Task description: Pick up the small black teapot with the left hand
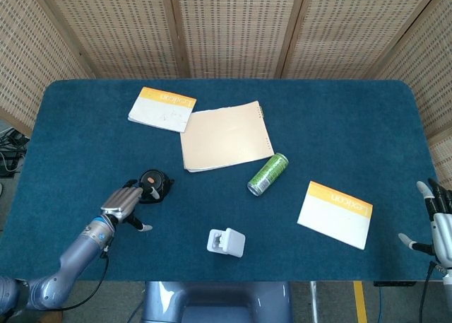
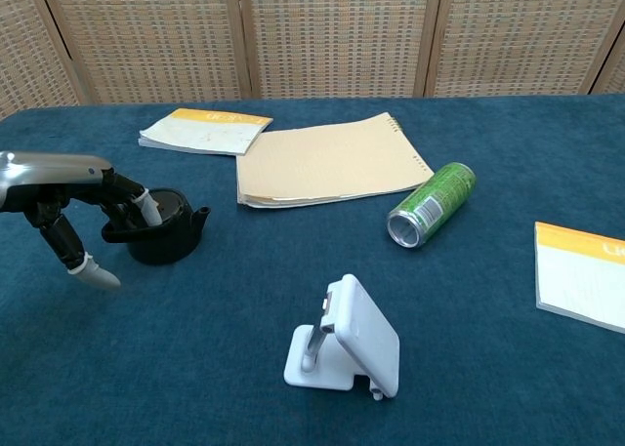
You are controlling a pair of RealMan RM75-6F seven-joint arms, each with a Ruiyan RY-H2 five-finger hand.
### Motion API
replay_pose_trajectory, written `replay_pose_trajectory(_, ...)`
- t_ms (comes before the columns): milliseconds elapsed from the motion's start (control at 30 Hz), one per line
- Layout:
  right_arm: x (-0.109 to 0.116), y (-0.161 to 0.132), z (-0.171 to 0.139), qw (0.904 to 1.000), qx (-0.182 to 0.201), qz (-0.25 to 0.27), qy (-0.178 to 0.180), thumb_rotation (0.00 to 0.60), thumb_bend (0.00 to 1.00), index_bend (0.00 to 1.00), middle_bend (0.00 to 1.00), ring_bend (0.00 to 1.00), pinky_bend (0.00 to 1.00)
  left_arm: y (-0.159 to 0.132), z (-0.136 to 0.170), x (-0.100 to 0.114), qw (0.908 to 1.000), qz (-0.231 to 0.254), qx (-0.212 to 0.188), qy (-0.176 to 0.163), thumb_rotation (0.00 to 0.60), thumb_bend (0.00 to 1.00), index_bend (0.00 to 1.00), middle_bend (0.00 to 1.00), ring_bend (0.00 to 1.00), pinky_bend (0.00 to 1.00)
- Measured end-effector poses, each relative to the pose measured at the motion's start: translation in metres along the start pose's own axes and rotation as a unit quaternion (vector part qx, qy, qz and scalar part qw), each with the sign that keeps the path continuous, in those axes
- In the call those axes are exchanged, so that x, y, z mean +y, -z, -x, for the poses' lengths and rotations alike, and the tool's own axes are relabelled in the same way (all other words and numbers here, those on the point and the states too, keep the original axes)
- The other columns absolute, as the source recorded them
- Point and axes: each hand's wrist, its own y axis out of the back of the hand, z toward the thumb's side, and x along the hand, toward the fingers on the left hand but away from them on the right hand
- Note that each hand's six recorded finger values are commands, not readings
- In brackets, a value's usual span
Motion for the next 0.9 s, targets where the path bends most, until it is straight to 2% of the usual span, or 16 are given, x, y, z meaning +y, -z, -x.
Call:
replay_pose_trajectory(767, -0.006, -0.002, 0.001, 0.9999, 0.0, -0.008, -0.007, 0.6, 0.0, 0.0, 0.0, 0.0, 0.0, 0.001, -0.008, -0.013, 0.9973, -0.073, 0.002, -0.004, 0.6, 0.0, 0.36, 0.36, 0.31, 0.0)
replay_pose_trajectory(900, -0.006, -0.002, 0.001, 0.9999, 0.0, -0.008, -0.007, 0.6, 0.0, 0.0, 0.0, 0.0, 0.0, 0.001, -0.01, -0.014, 0.9966, -0.081, 0.0, -0.009, 0.6, 0.0, 0.41, 0.39, 0.32, 0.0)
